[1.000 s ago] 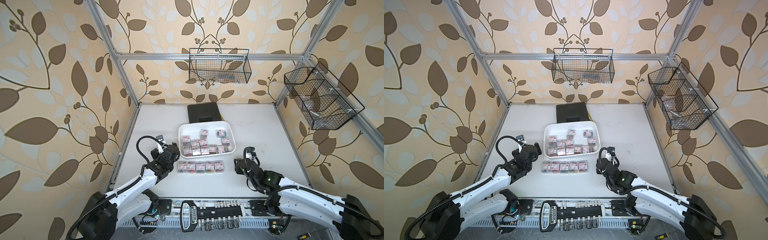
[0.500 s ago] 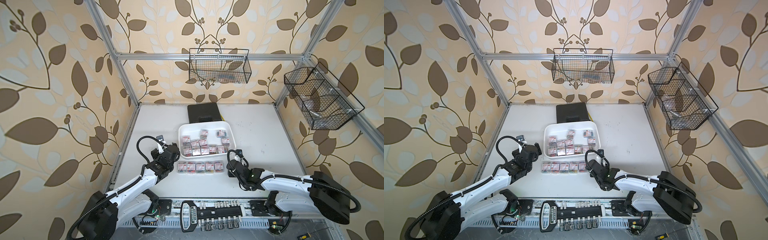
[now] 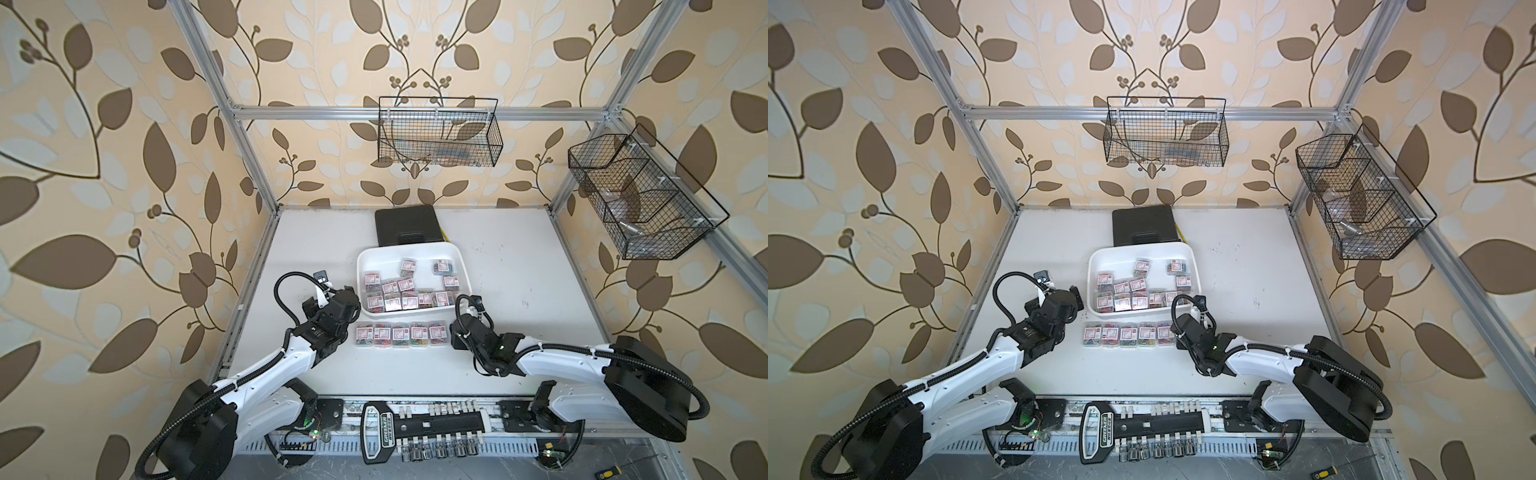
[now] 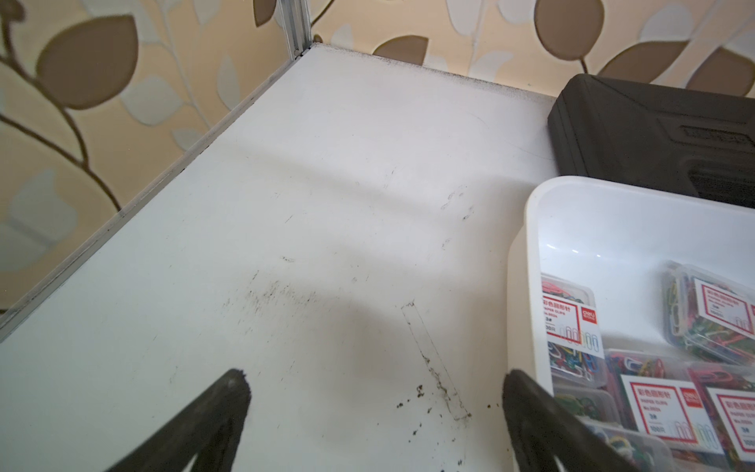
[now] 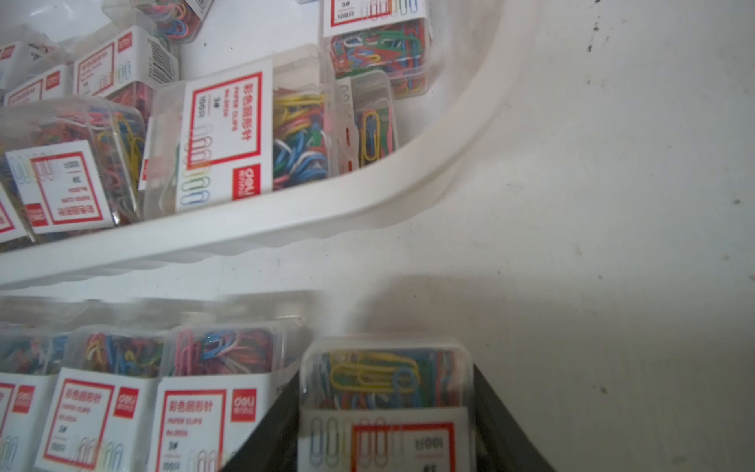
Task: Take the paper clips out of the storage box
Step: Place the boxed paper clips at the center of the board.
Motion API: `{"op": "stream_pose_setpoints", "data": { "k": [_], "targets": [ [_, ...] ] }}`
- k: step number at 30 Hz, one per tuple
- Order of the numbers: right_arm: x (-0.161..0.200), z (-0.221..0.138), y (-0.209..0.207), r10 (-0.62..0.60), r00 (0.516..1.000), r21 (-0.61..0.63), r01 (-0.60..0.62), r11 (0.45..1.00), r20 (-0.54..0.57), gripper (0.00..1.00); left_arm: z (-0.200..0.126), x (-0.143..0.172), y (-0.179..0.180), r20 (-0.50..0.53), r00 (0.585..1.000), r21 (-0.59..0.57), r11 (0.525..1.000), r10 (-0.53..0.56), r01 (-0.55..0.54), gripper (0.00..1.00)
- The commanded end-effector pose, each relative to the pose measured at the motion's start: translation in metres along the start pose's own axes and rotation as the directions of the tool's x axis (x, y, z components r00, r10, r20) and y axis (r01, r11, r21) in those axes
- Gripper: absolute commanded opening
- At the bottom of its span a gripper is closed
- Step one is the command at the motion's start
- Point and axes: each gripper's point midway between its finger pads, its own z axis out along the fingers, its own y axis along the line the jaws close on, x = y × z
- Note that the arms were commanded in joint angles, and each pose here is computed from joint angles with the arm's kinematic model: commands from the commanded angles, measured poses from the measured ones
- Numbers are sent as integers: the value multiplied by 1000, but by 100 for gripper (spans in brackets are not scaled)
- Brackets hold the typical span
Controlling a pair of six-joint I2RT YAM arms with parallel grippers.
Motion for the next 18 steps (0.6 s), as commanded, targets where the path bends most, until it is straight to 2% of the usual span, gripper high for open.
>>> {"op": "stream_pose_setpoints", "data": {
  "k": [1, 8, 13, 18],
  "targets": [
    [0, 2, 2, 22, 1000, -11, -22, 1000, 5, 50, -2, -14, -1, 30, 999, -13, 1000, -25, 26, 99],
    [2, 2, -1, 38, 999, -2, -38, 999, 7, 65, -1, -14, -1, 28, 999, -15, 1000, -25, 26, 99],
    [0, -1, 1, 64, 998, -13, -64, 998, 17, 66, -1, -14, -1, 28, 999, -16, 1000, -24, 25, 99],
    [8, -3, 3, 166, 986, -81, -165, 983, 12, 58, -1, -13, -1, 27, 999, -17, 1000, -24, 25, 99]
  ]
}}
